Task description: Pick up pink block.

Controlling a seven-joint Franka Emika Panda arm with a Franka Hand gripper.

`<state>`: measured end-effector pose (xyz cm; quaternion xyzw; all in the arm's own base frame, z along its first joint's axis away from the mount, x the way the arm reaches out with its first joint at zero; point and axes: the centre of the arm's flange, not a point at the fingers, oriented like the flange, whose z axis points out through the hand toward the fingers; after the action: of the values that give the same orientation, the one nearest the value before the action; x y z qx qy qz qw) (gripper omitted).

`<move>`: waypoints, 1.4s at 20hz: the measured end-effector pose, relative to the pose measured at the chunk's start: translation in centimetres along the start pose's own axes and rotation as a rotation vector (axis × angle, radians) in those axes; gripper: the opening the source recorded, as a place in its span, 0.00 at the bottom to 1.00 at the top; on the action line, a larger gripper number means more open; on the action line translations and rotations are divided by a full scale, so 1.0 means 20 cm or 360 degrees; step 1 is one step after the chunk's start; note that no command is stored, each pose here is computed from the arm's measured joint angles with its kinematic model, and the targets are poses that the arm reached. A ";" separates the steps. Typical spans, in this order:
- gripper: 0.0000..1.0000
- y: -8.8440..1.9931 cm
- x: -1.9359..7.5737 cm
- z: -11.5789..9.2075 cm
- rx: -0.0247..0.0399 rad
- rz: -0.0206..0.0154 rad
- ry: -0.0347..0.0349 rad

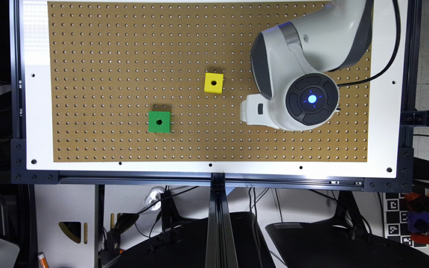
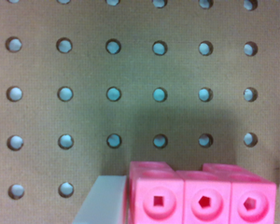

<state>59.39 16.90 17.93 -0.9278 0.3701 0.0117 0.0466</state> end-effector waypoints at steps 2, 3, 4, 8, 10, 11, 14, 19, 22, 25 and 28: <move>0.00 -0.01 0.004 0.00 0.0003 0.00012 0.0005; 0.00 -0.01 0.004 0.00 0.0003 0.00012 0.0005; 0.00 -0.01 0.004 0.00 0.0003 0.00012 0.0005; 0.00 -0.01 0.004 0.00 0.0003 0.00013 0.0005; 0.00 0.00 0.011 0.00 -0.0006 0.00050 0.0005; 0.00 0.00 0.013 0.00 -0.0009 0.00064 0.0005; 0.00 0.00 0.015 0.00 -0.0011 0.00070 0.0005; 0.00 -0.01 0.021 -0.10 -0.0015 0.00039 0.0025; 0.00 -0.02 0.010 -0.25 -0.0038 -0.00010 0.0042; 0.00 -0.03 0.004 -0.32 -0.0044 -0.00031 0.0054; 0.00 -0.04 -0.016 -0.47 -0.0051 -0.00038 0.0077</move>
<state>59.61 16.84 27.29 -0.9288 0.3697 -0.0048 0.0226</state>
